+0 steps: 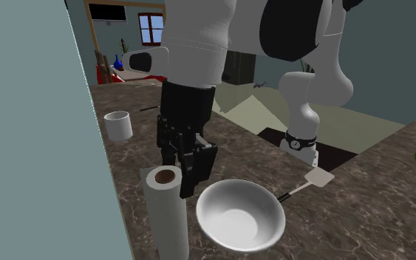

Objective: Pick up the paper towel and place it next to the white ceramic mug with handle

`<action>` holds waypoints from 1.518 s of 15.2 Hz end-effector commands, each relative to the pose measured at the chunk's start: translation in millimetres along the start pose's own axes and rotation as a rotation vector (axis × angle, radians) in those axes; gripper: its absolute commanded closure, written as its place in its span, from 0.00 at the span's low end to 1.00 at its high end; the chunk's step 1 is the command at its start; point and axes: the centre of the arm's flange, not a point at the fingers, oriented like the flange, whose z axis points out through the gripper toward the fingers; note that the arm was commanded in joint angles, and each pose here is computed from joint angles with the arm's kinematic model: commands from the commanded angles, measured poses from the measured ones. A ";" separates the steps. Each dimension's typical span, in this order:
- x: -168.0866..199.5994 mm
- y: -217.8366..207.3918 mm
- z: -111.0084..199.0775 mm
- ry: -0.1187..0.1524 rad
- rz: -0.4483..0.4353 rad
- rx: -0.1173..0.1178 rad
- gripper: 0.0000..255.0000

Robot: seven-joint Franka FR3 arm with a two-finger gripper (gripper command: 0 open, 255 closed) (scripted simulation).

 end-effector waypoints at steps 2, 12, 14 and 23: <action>-0.1 0.0 0.2 -0.001 0.000 0.000 1.00; 6.4 0.0 -30.8 0.000 0.000 0.000 1.00; 8.5 0.0 -41.1 0.000 0.000 0.000 1.00; 18.1 0.1 -87.6 0.000 0.000 0.000 1.00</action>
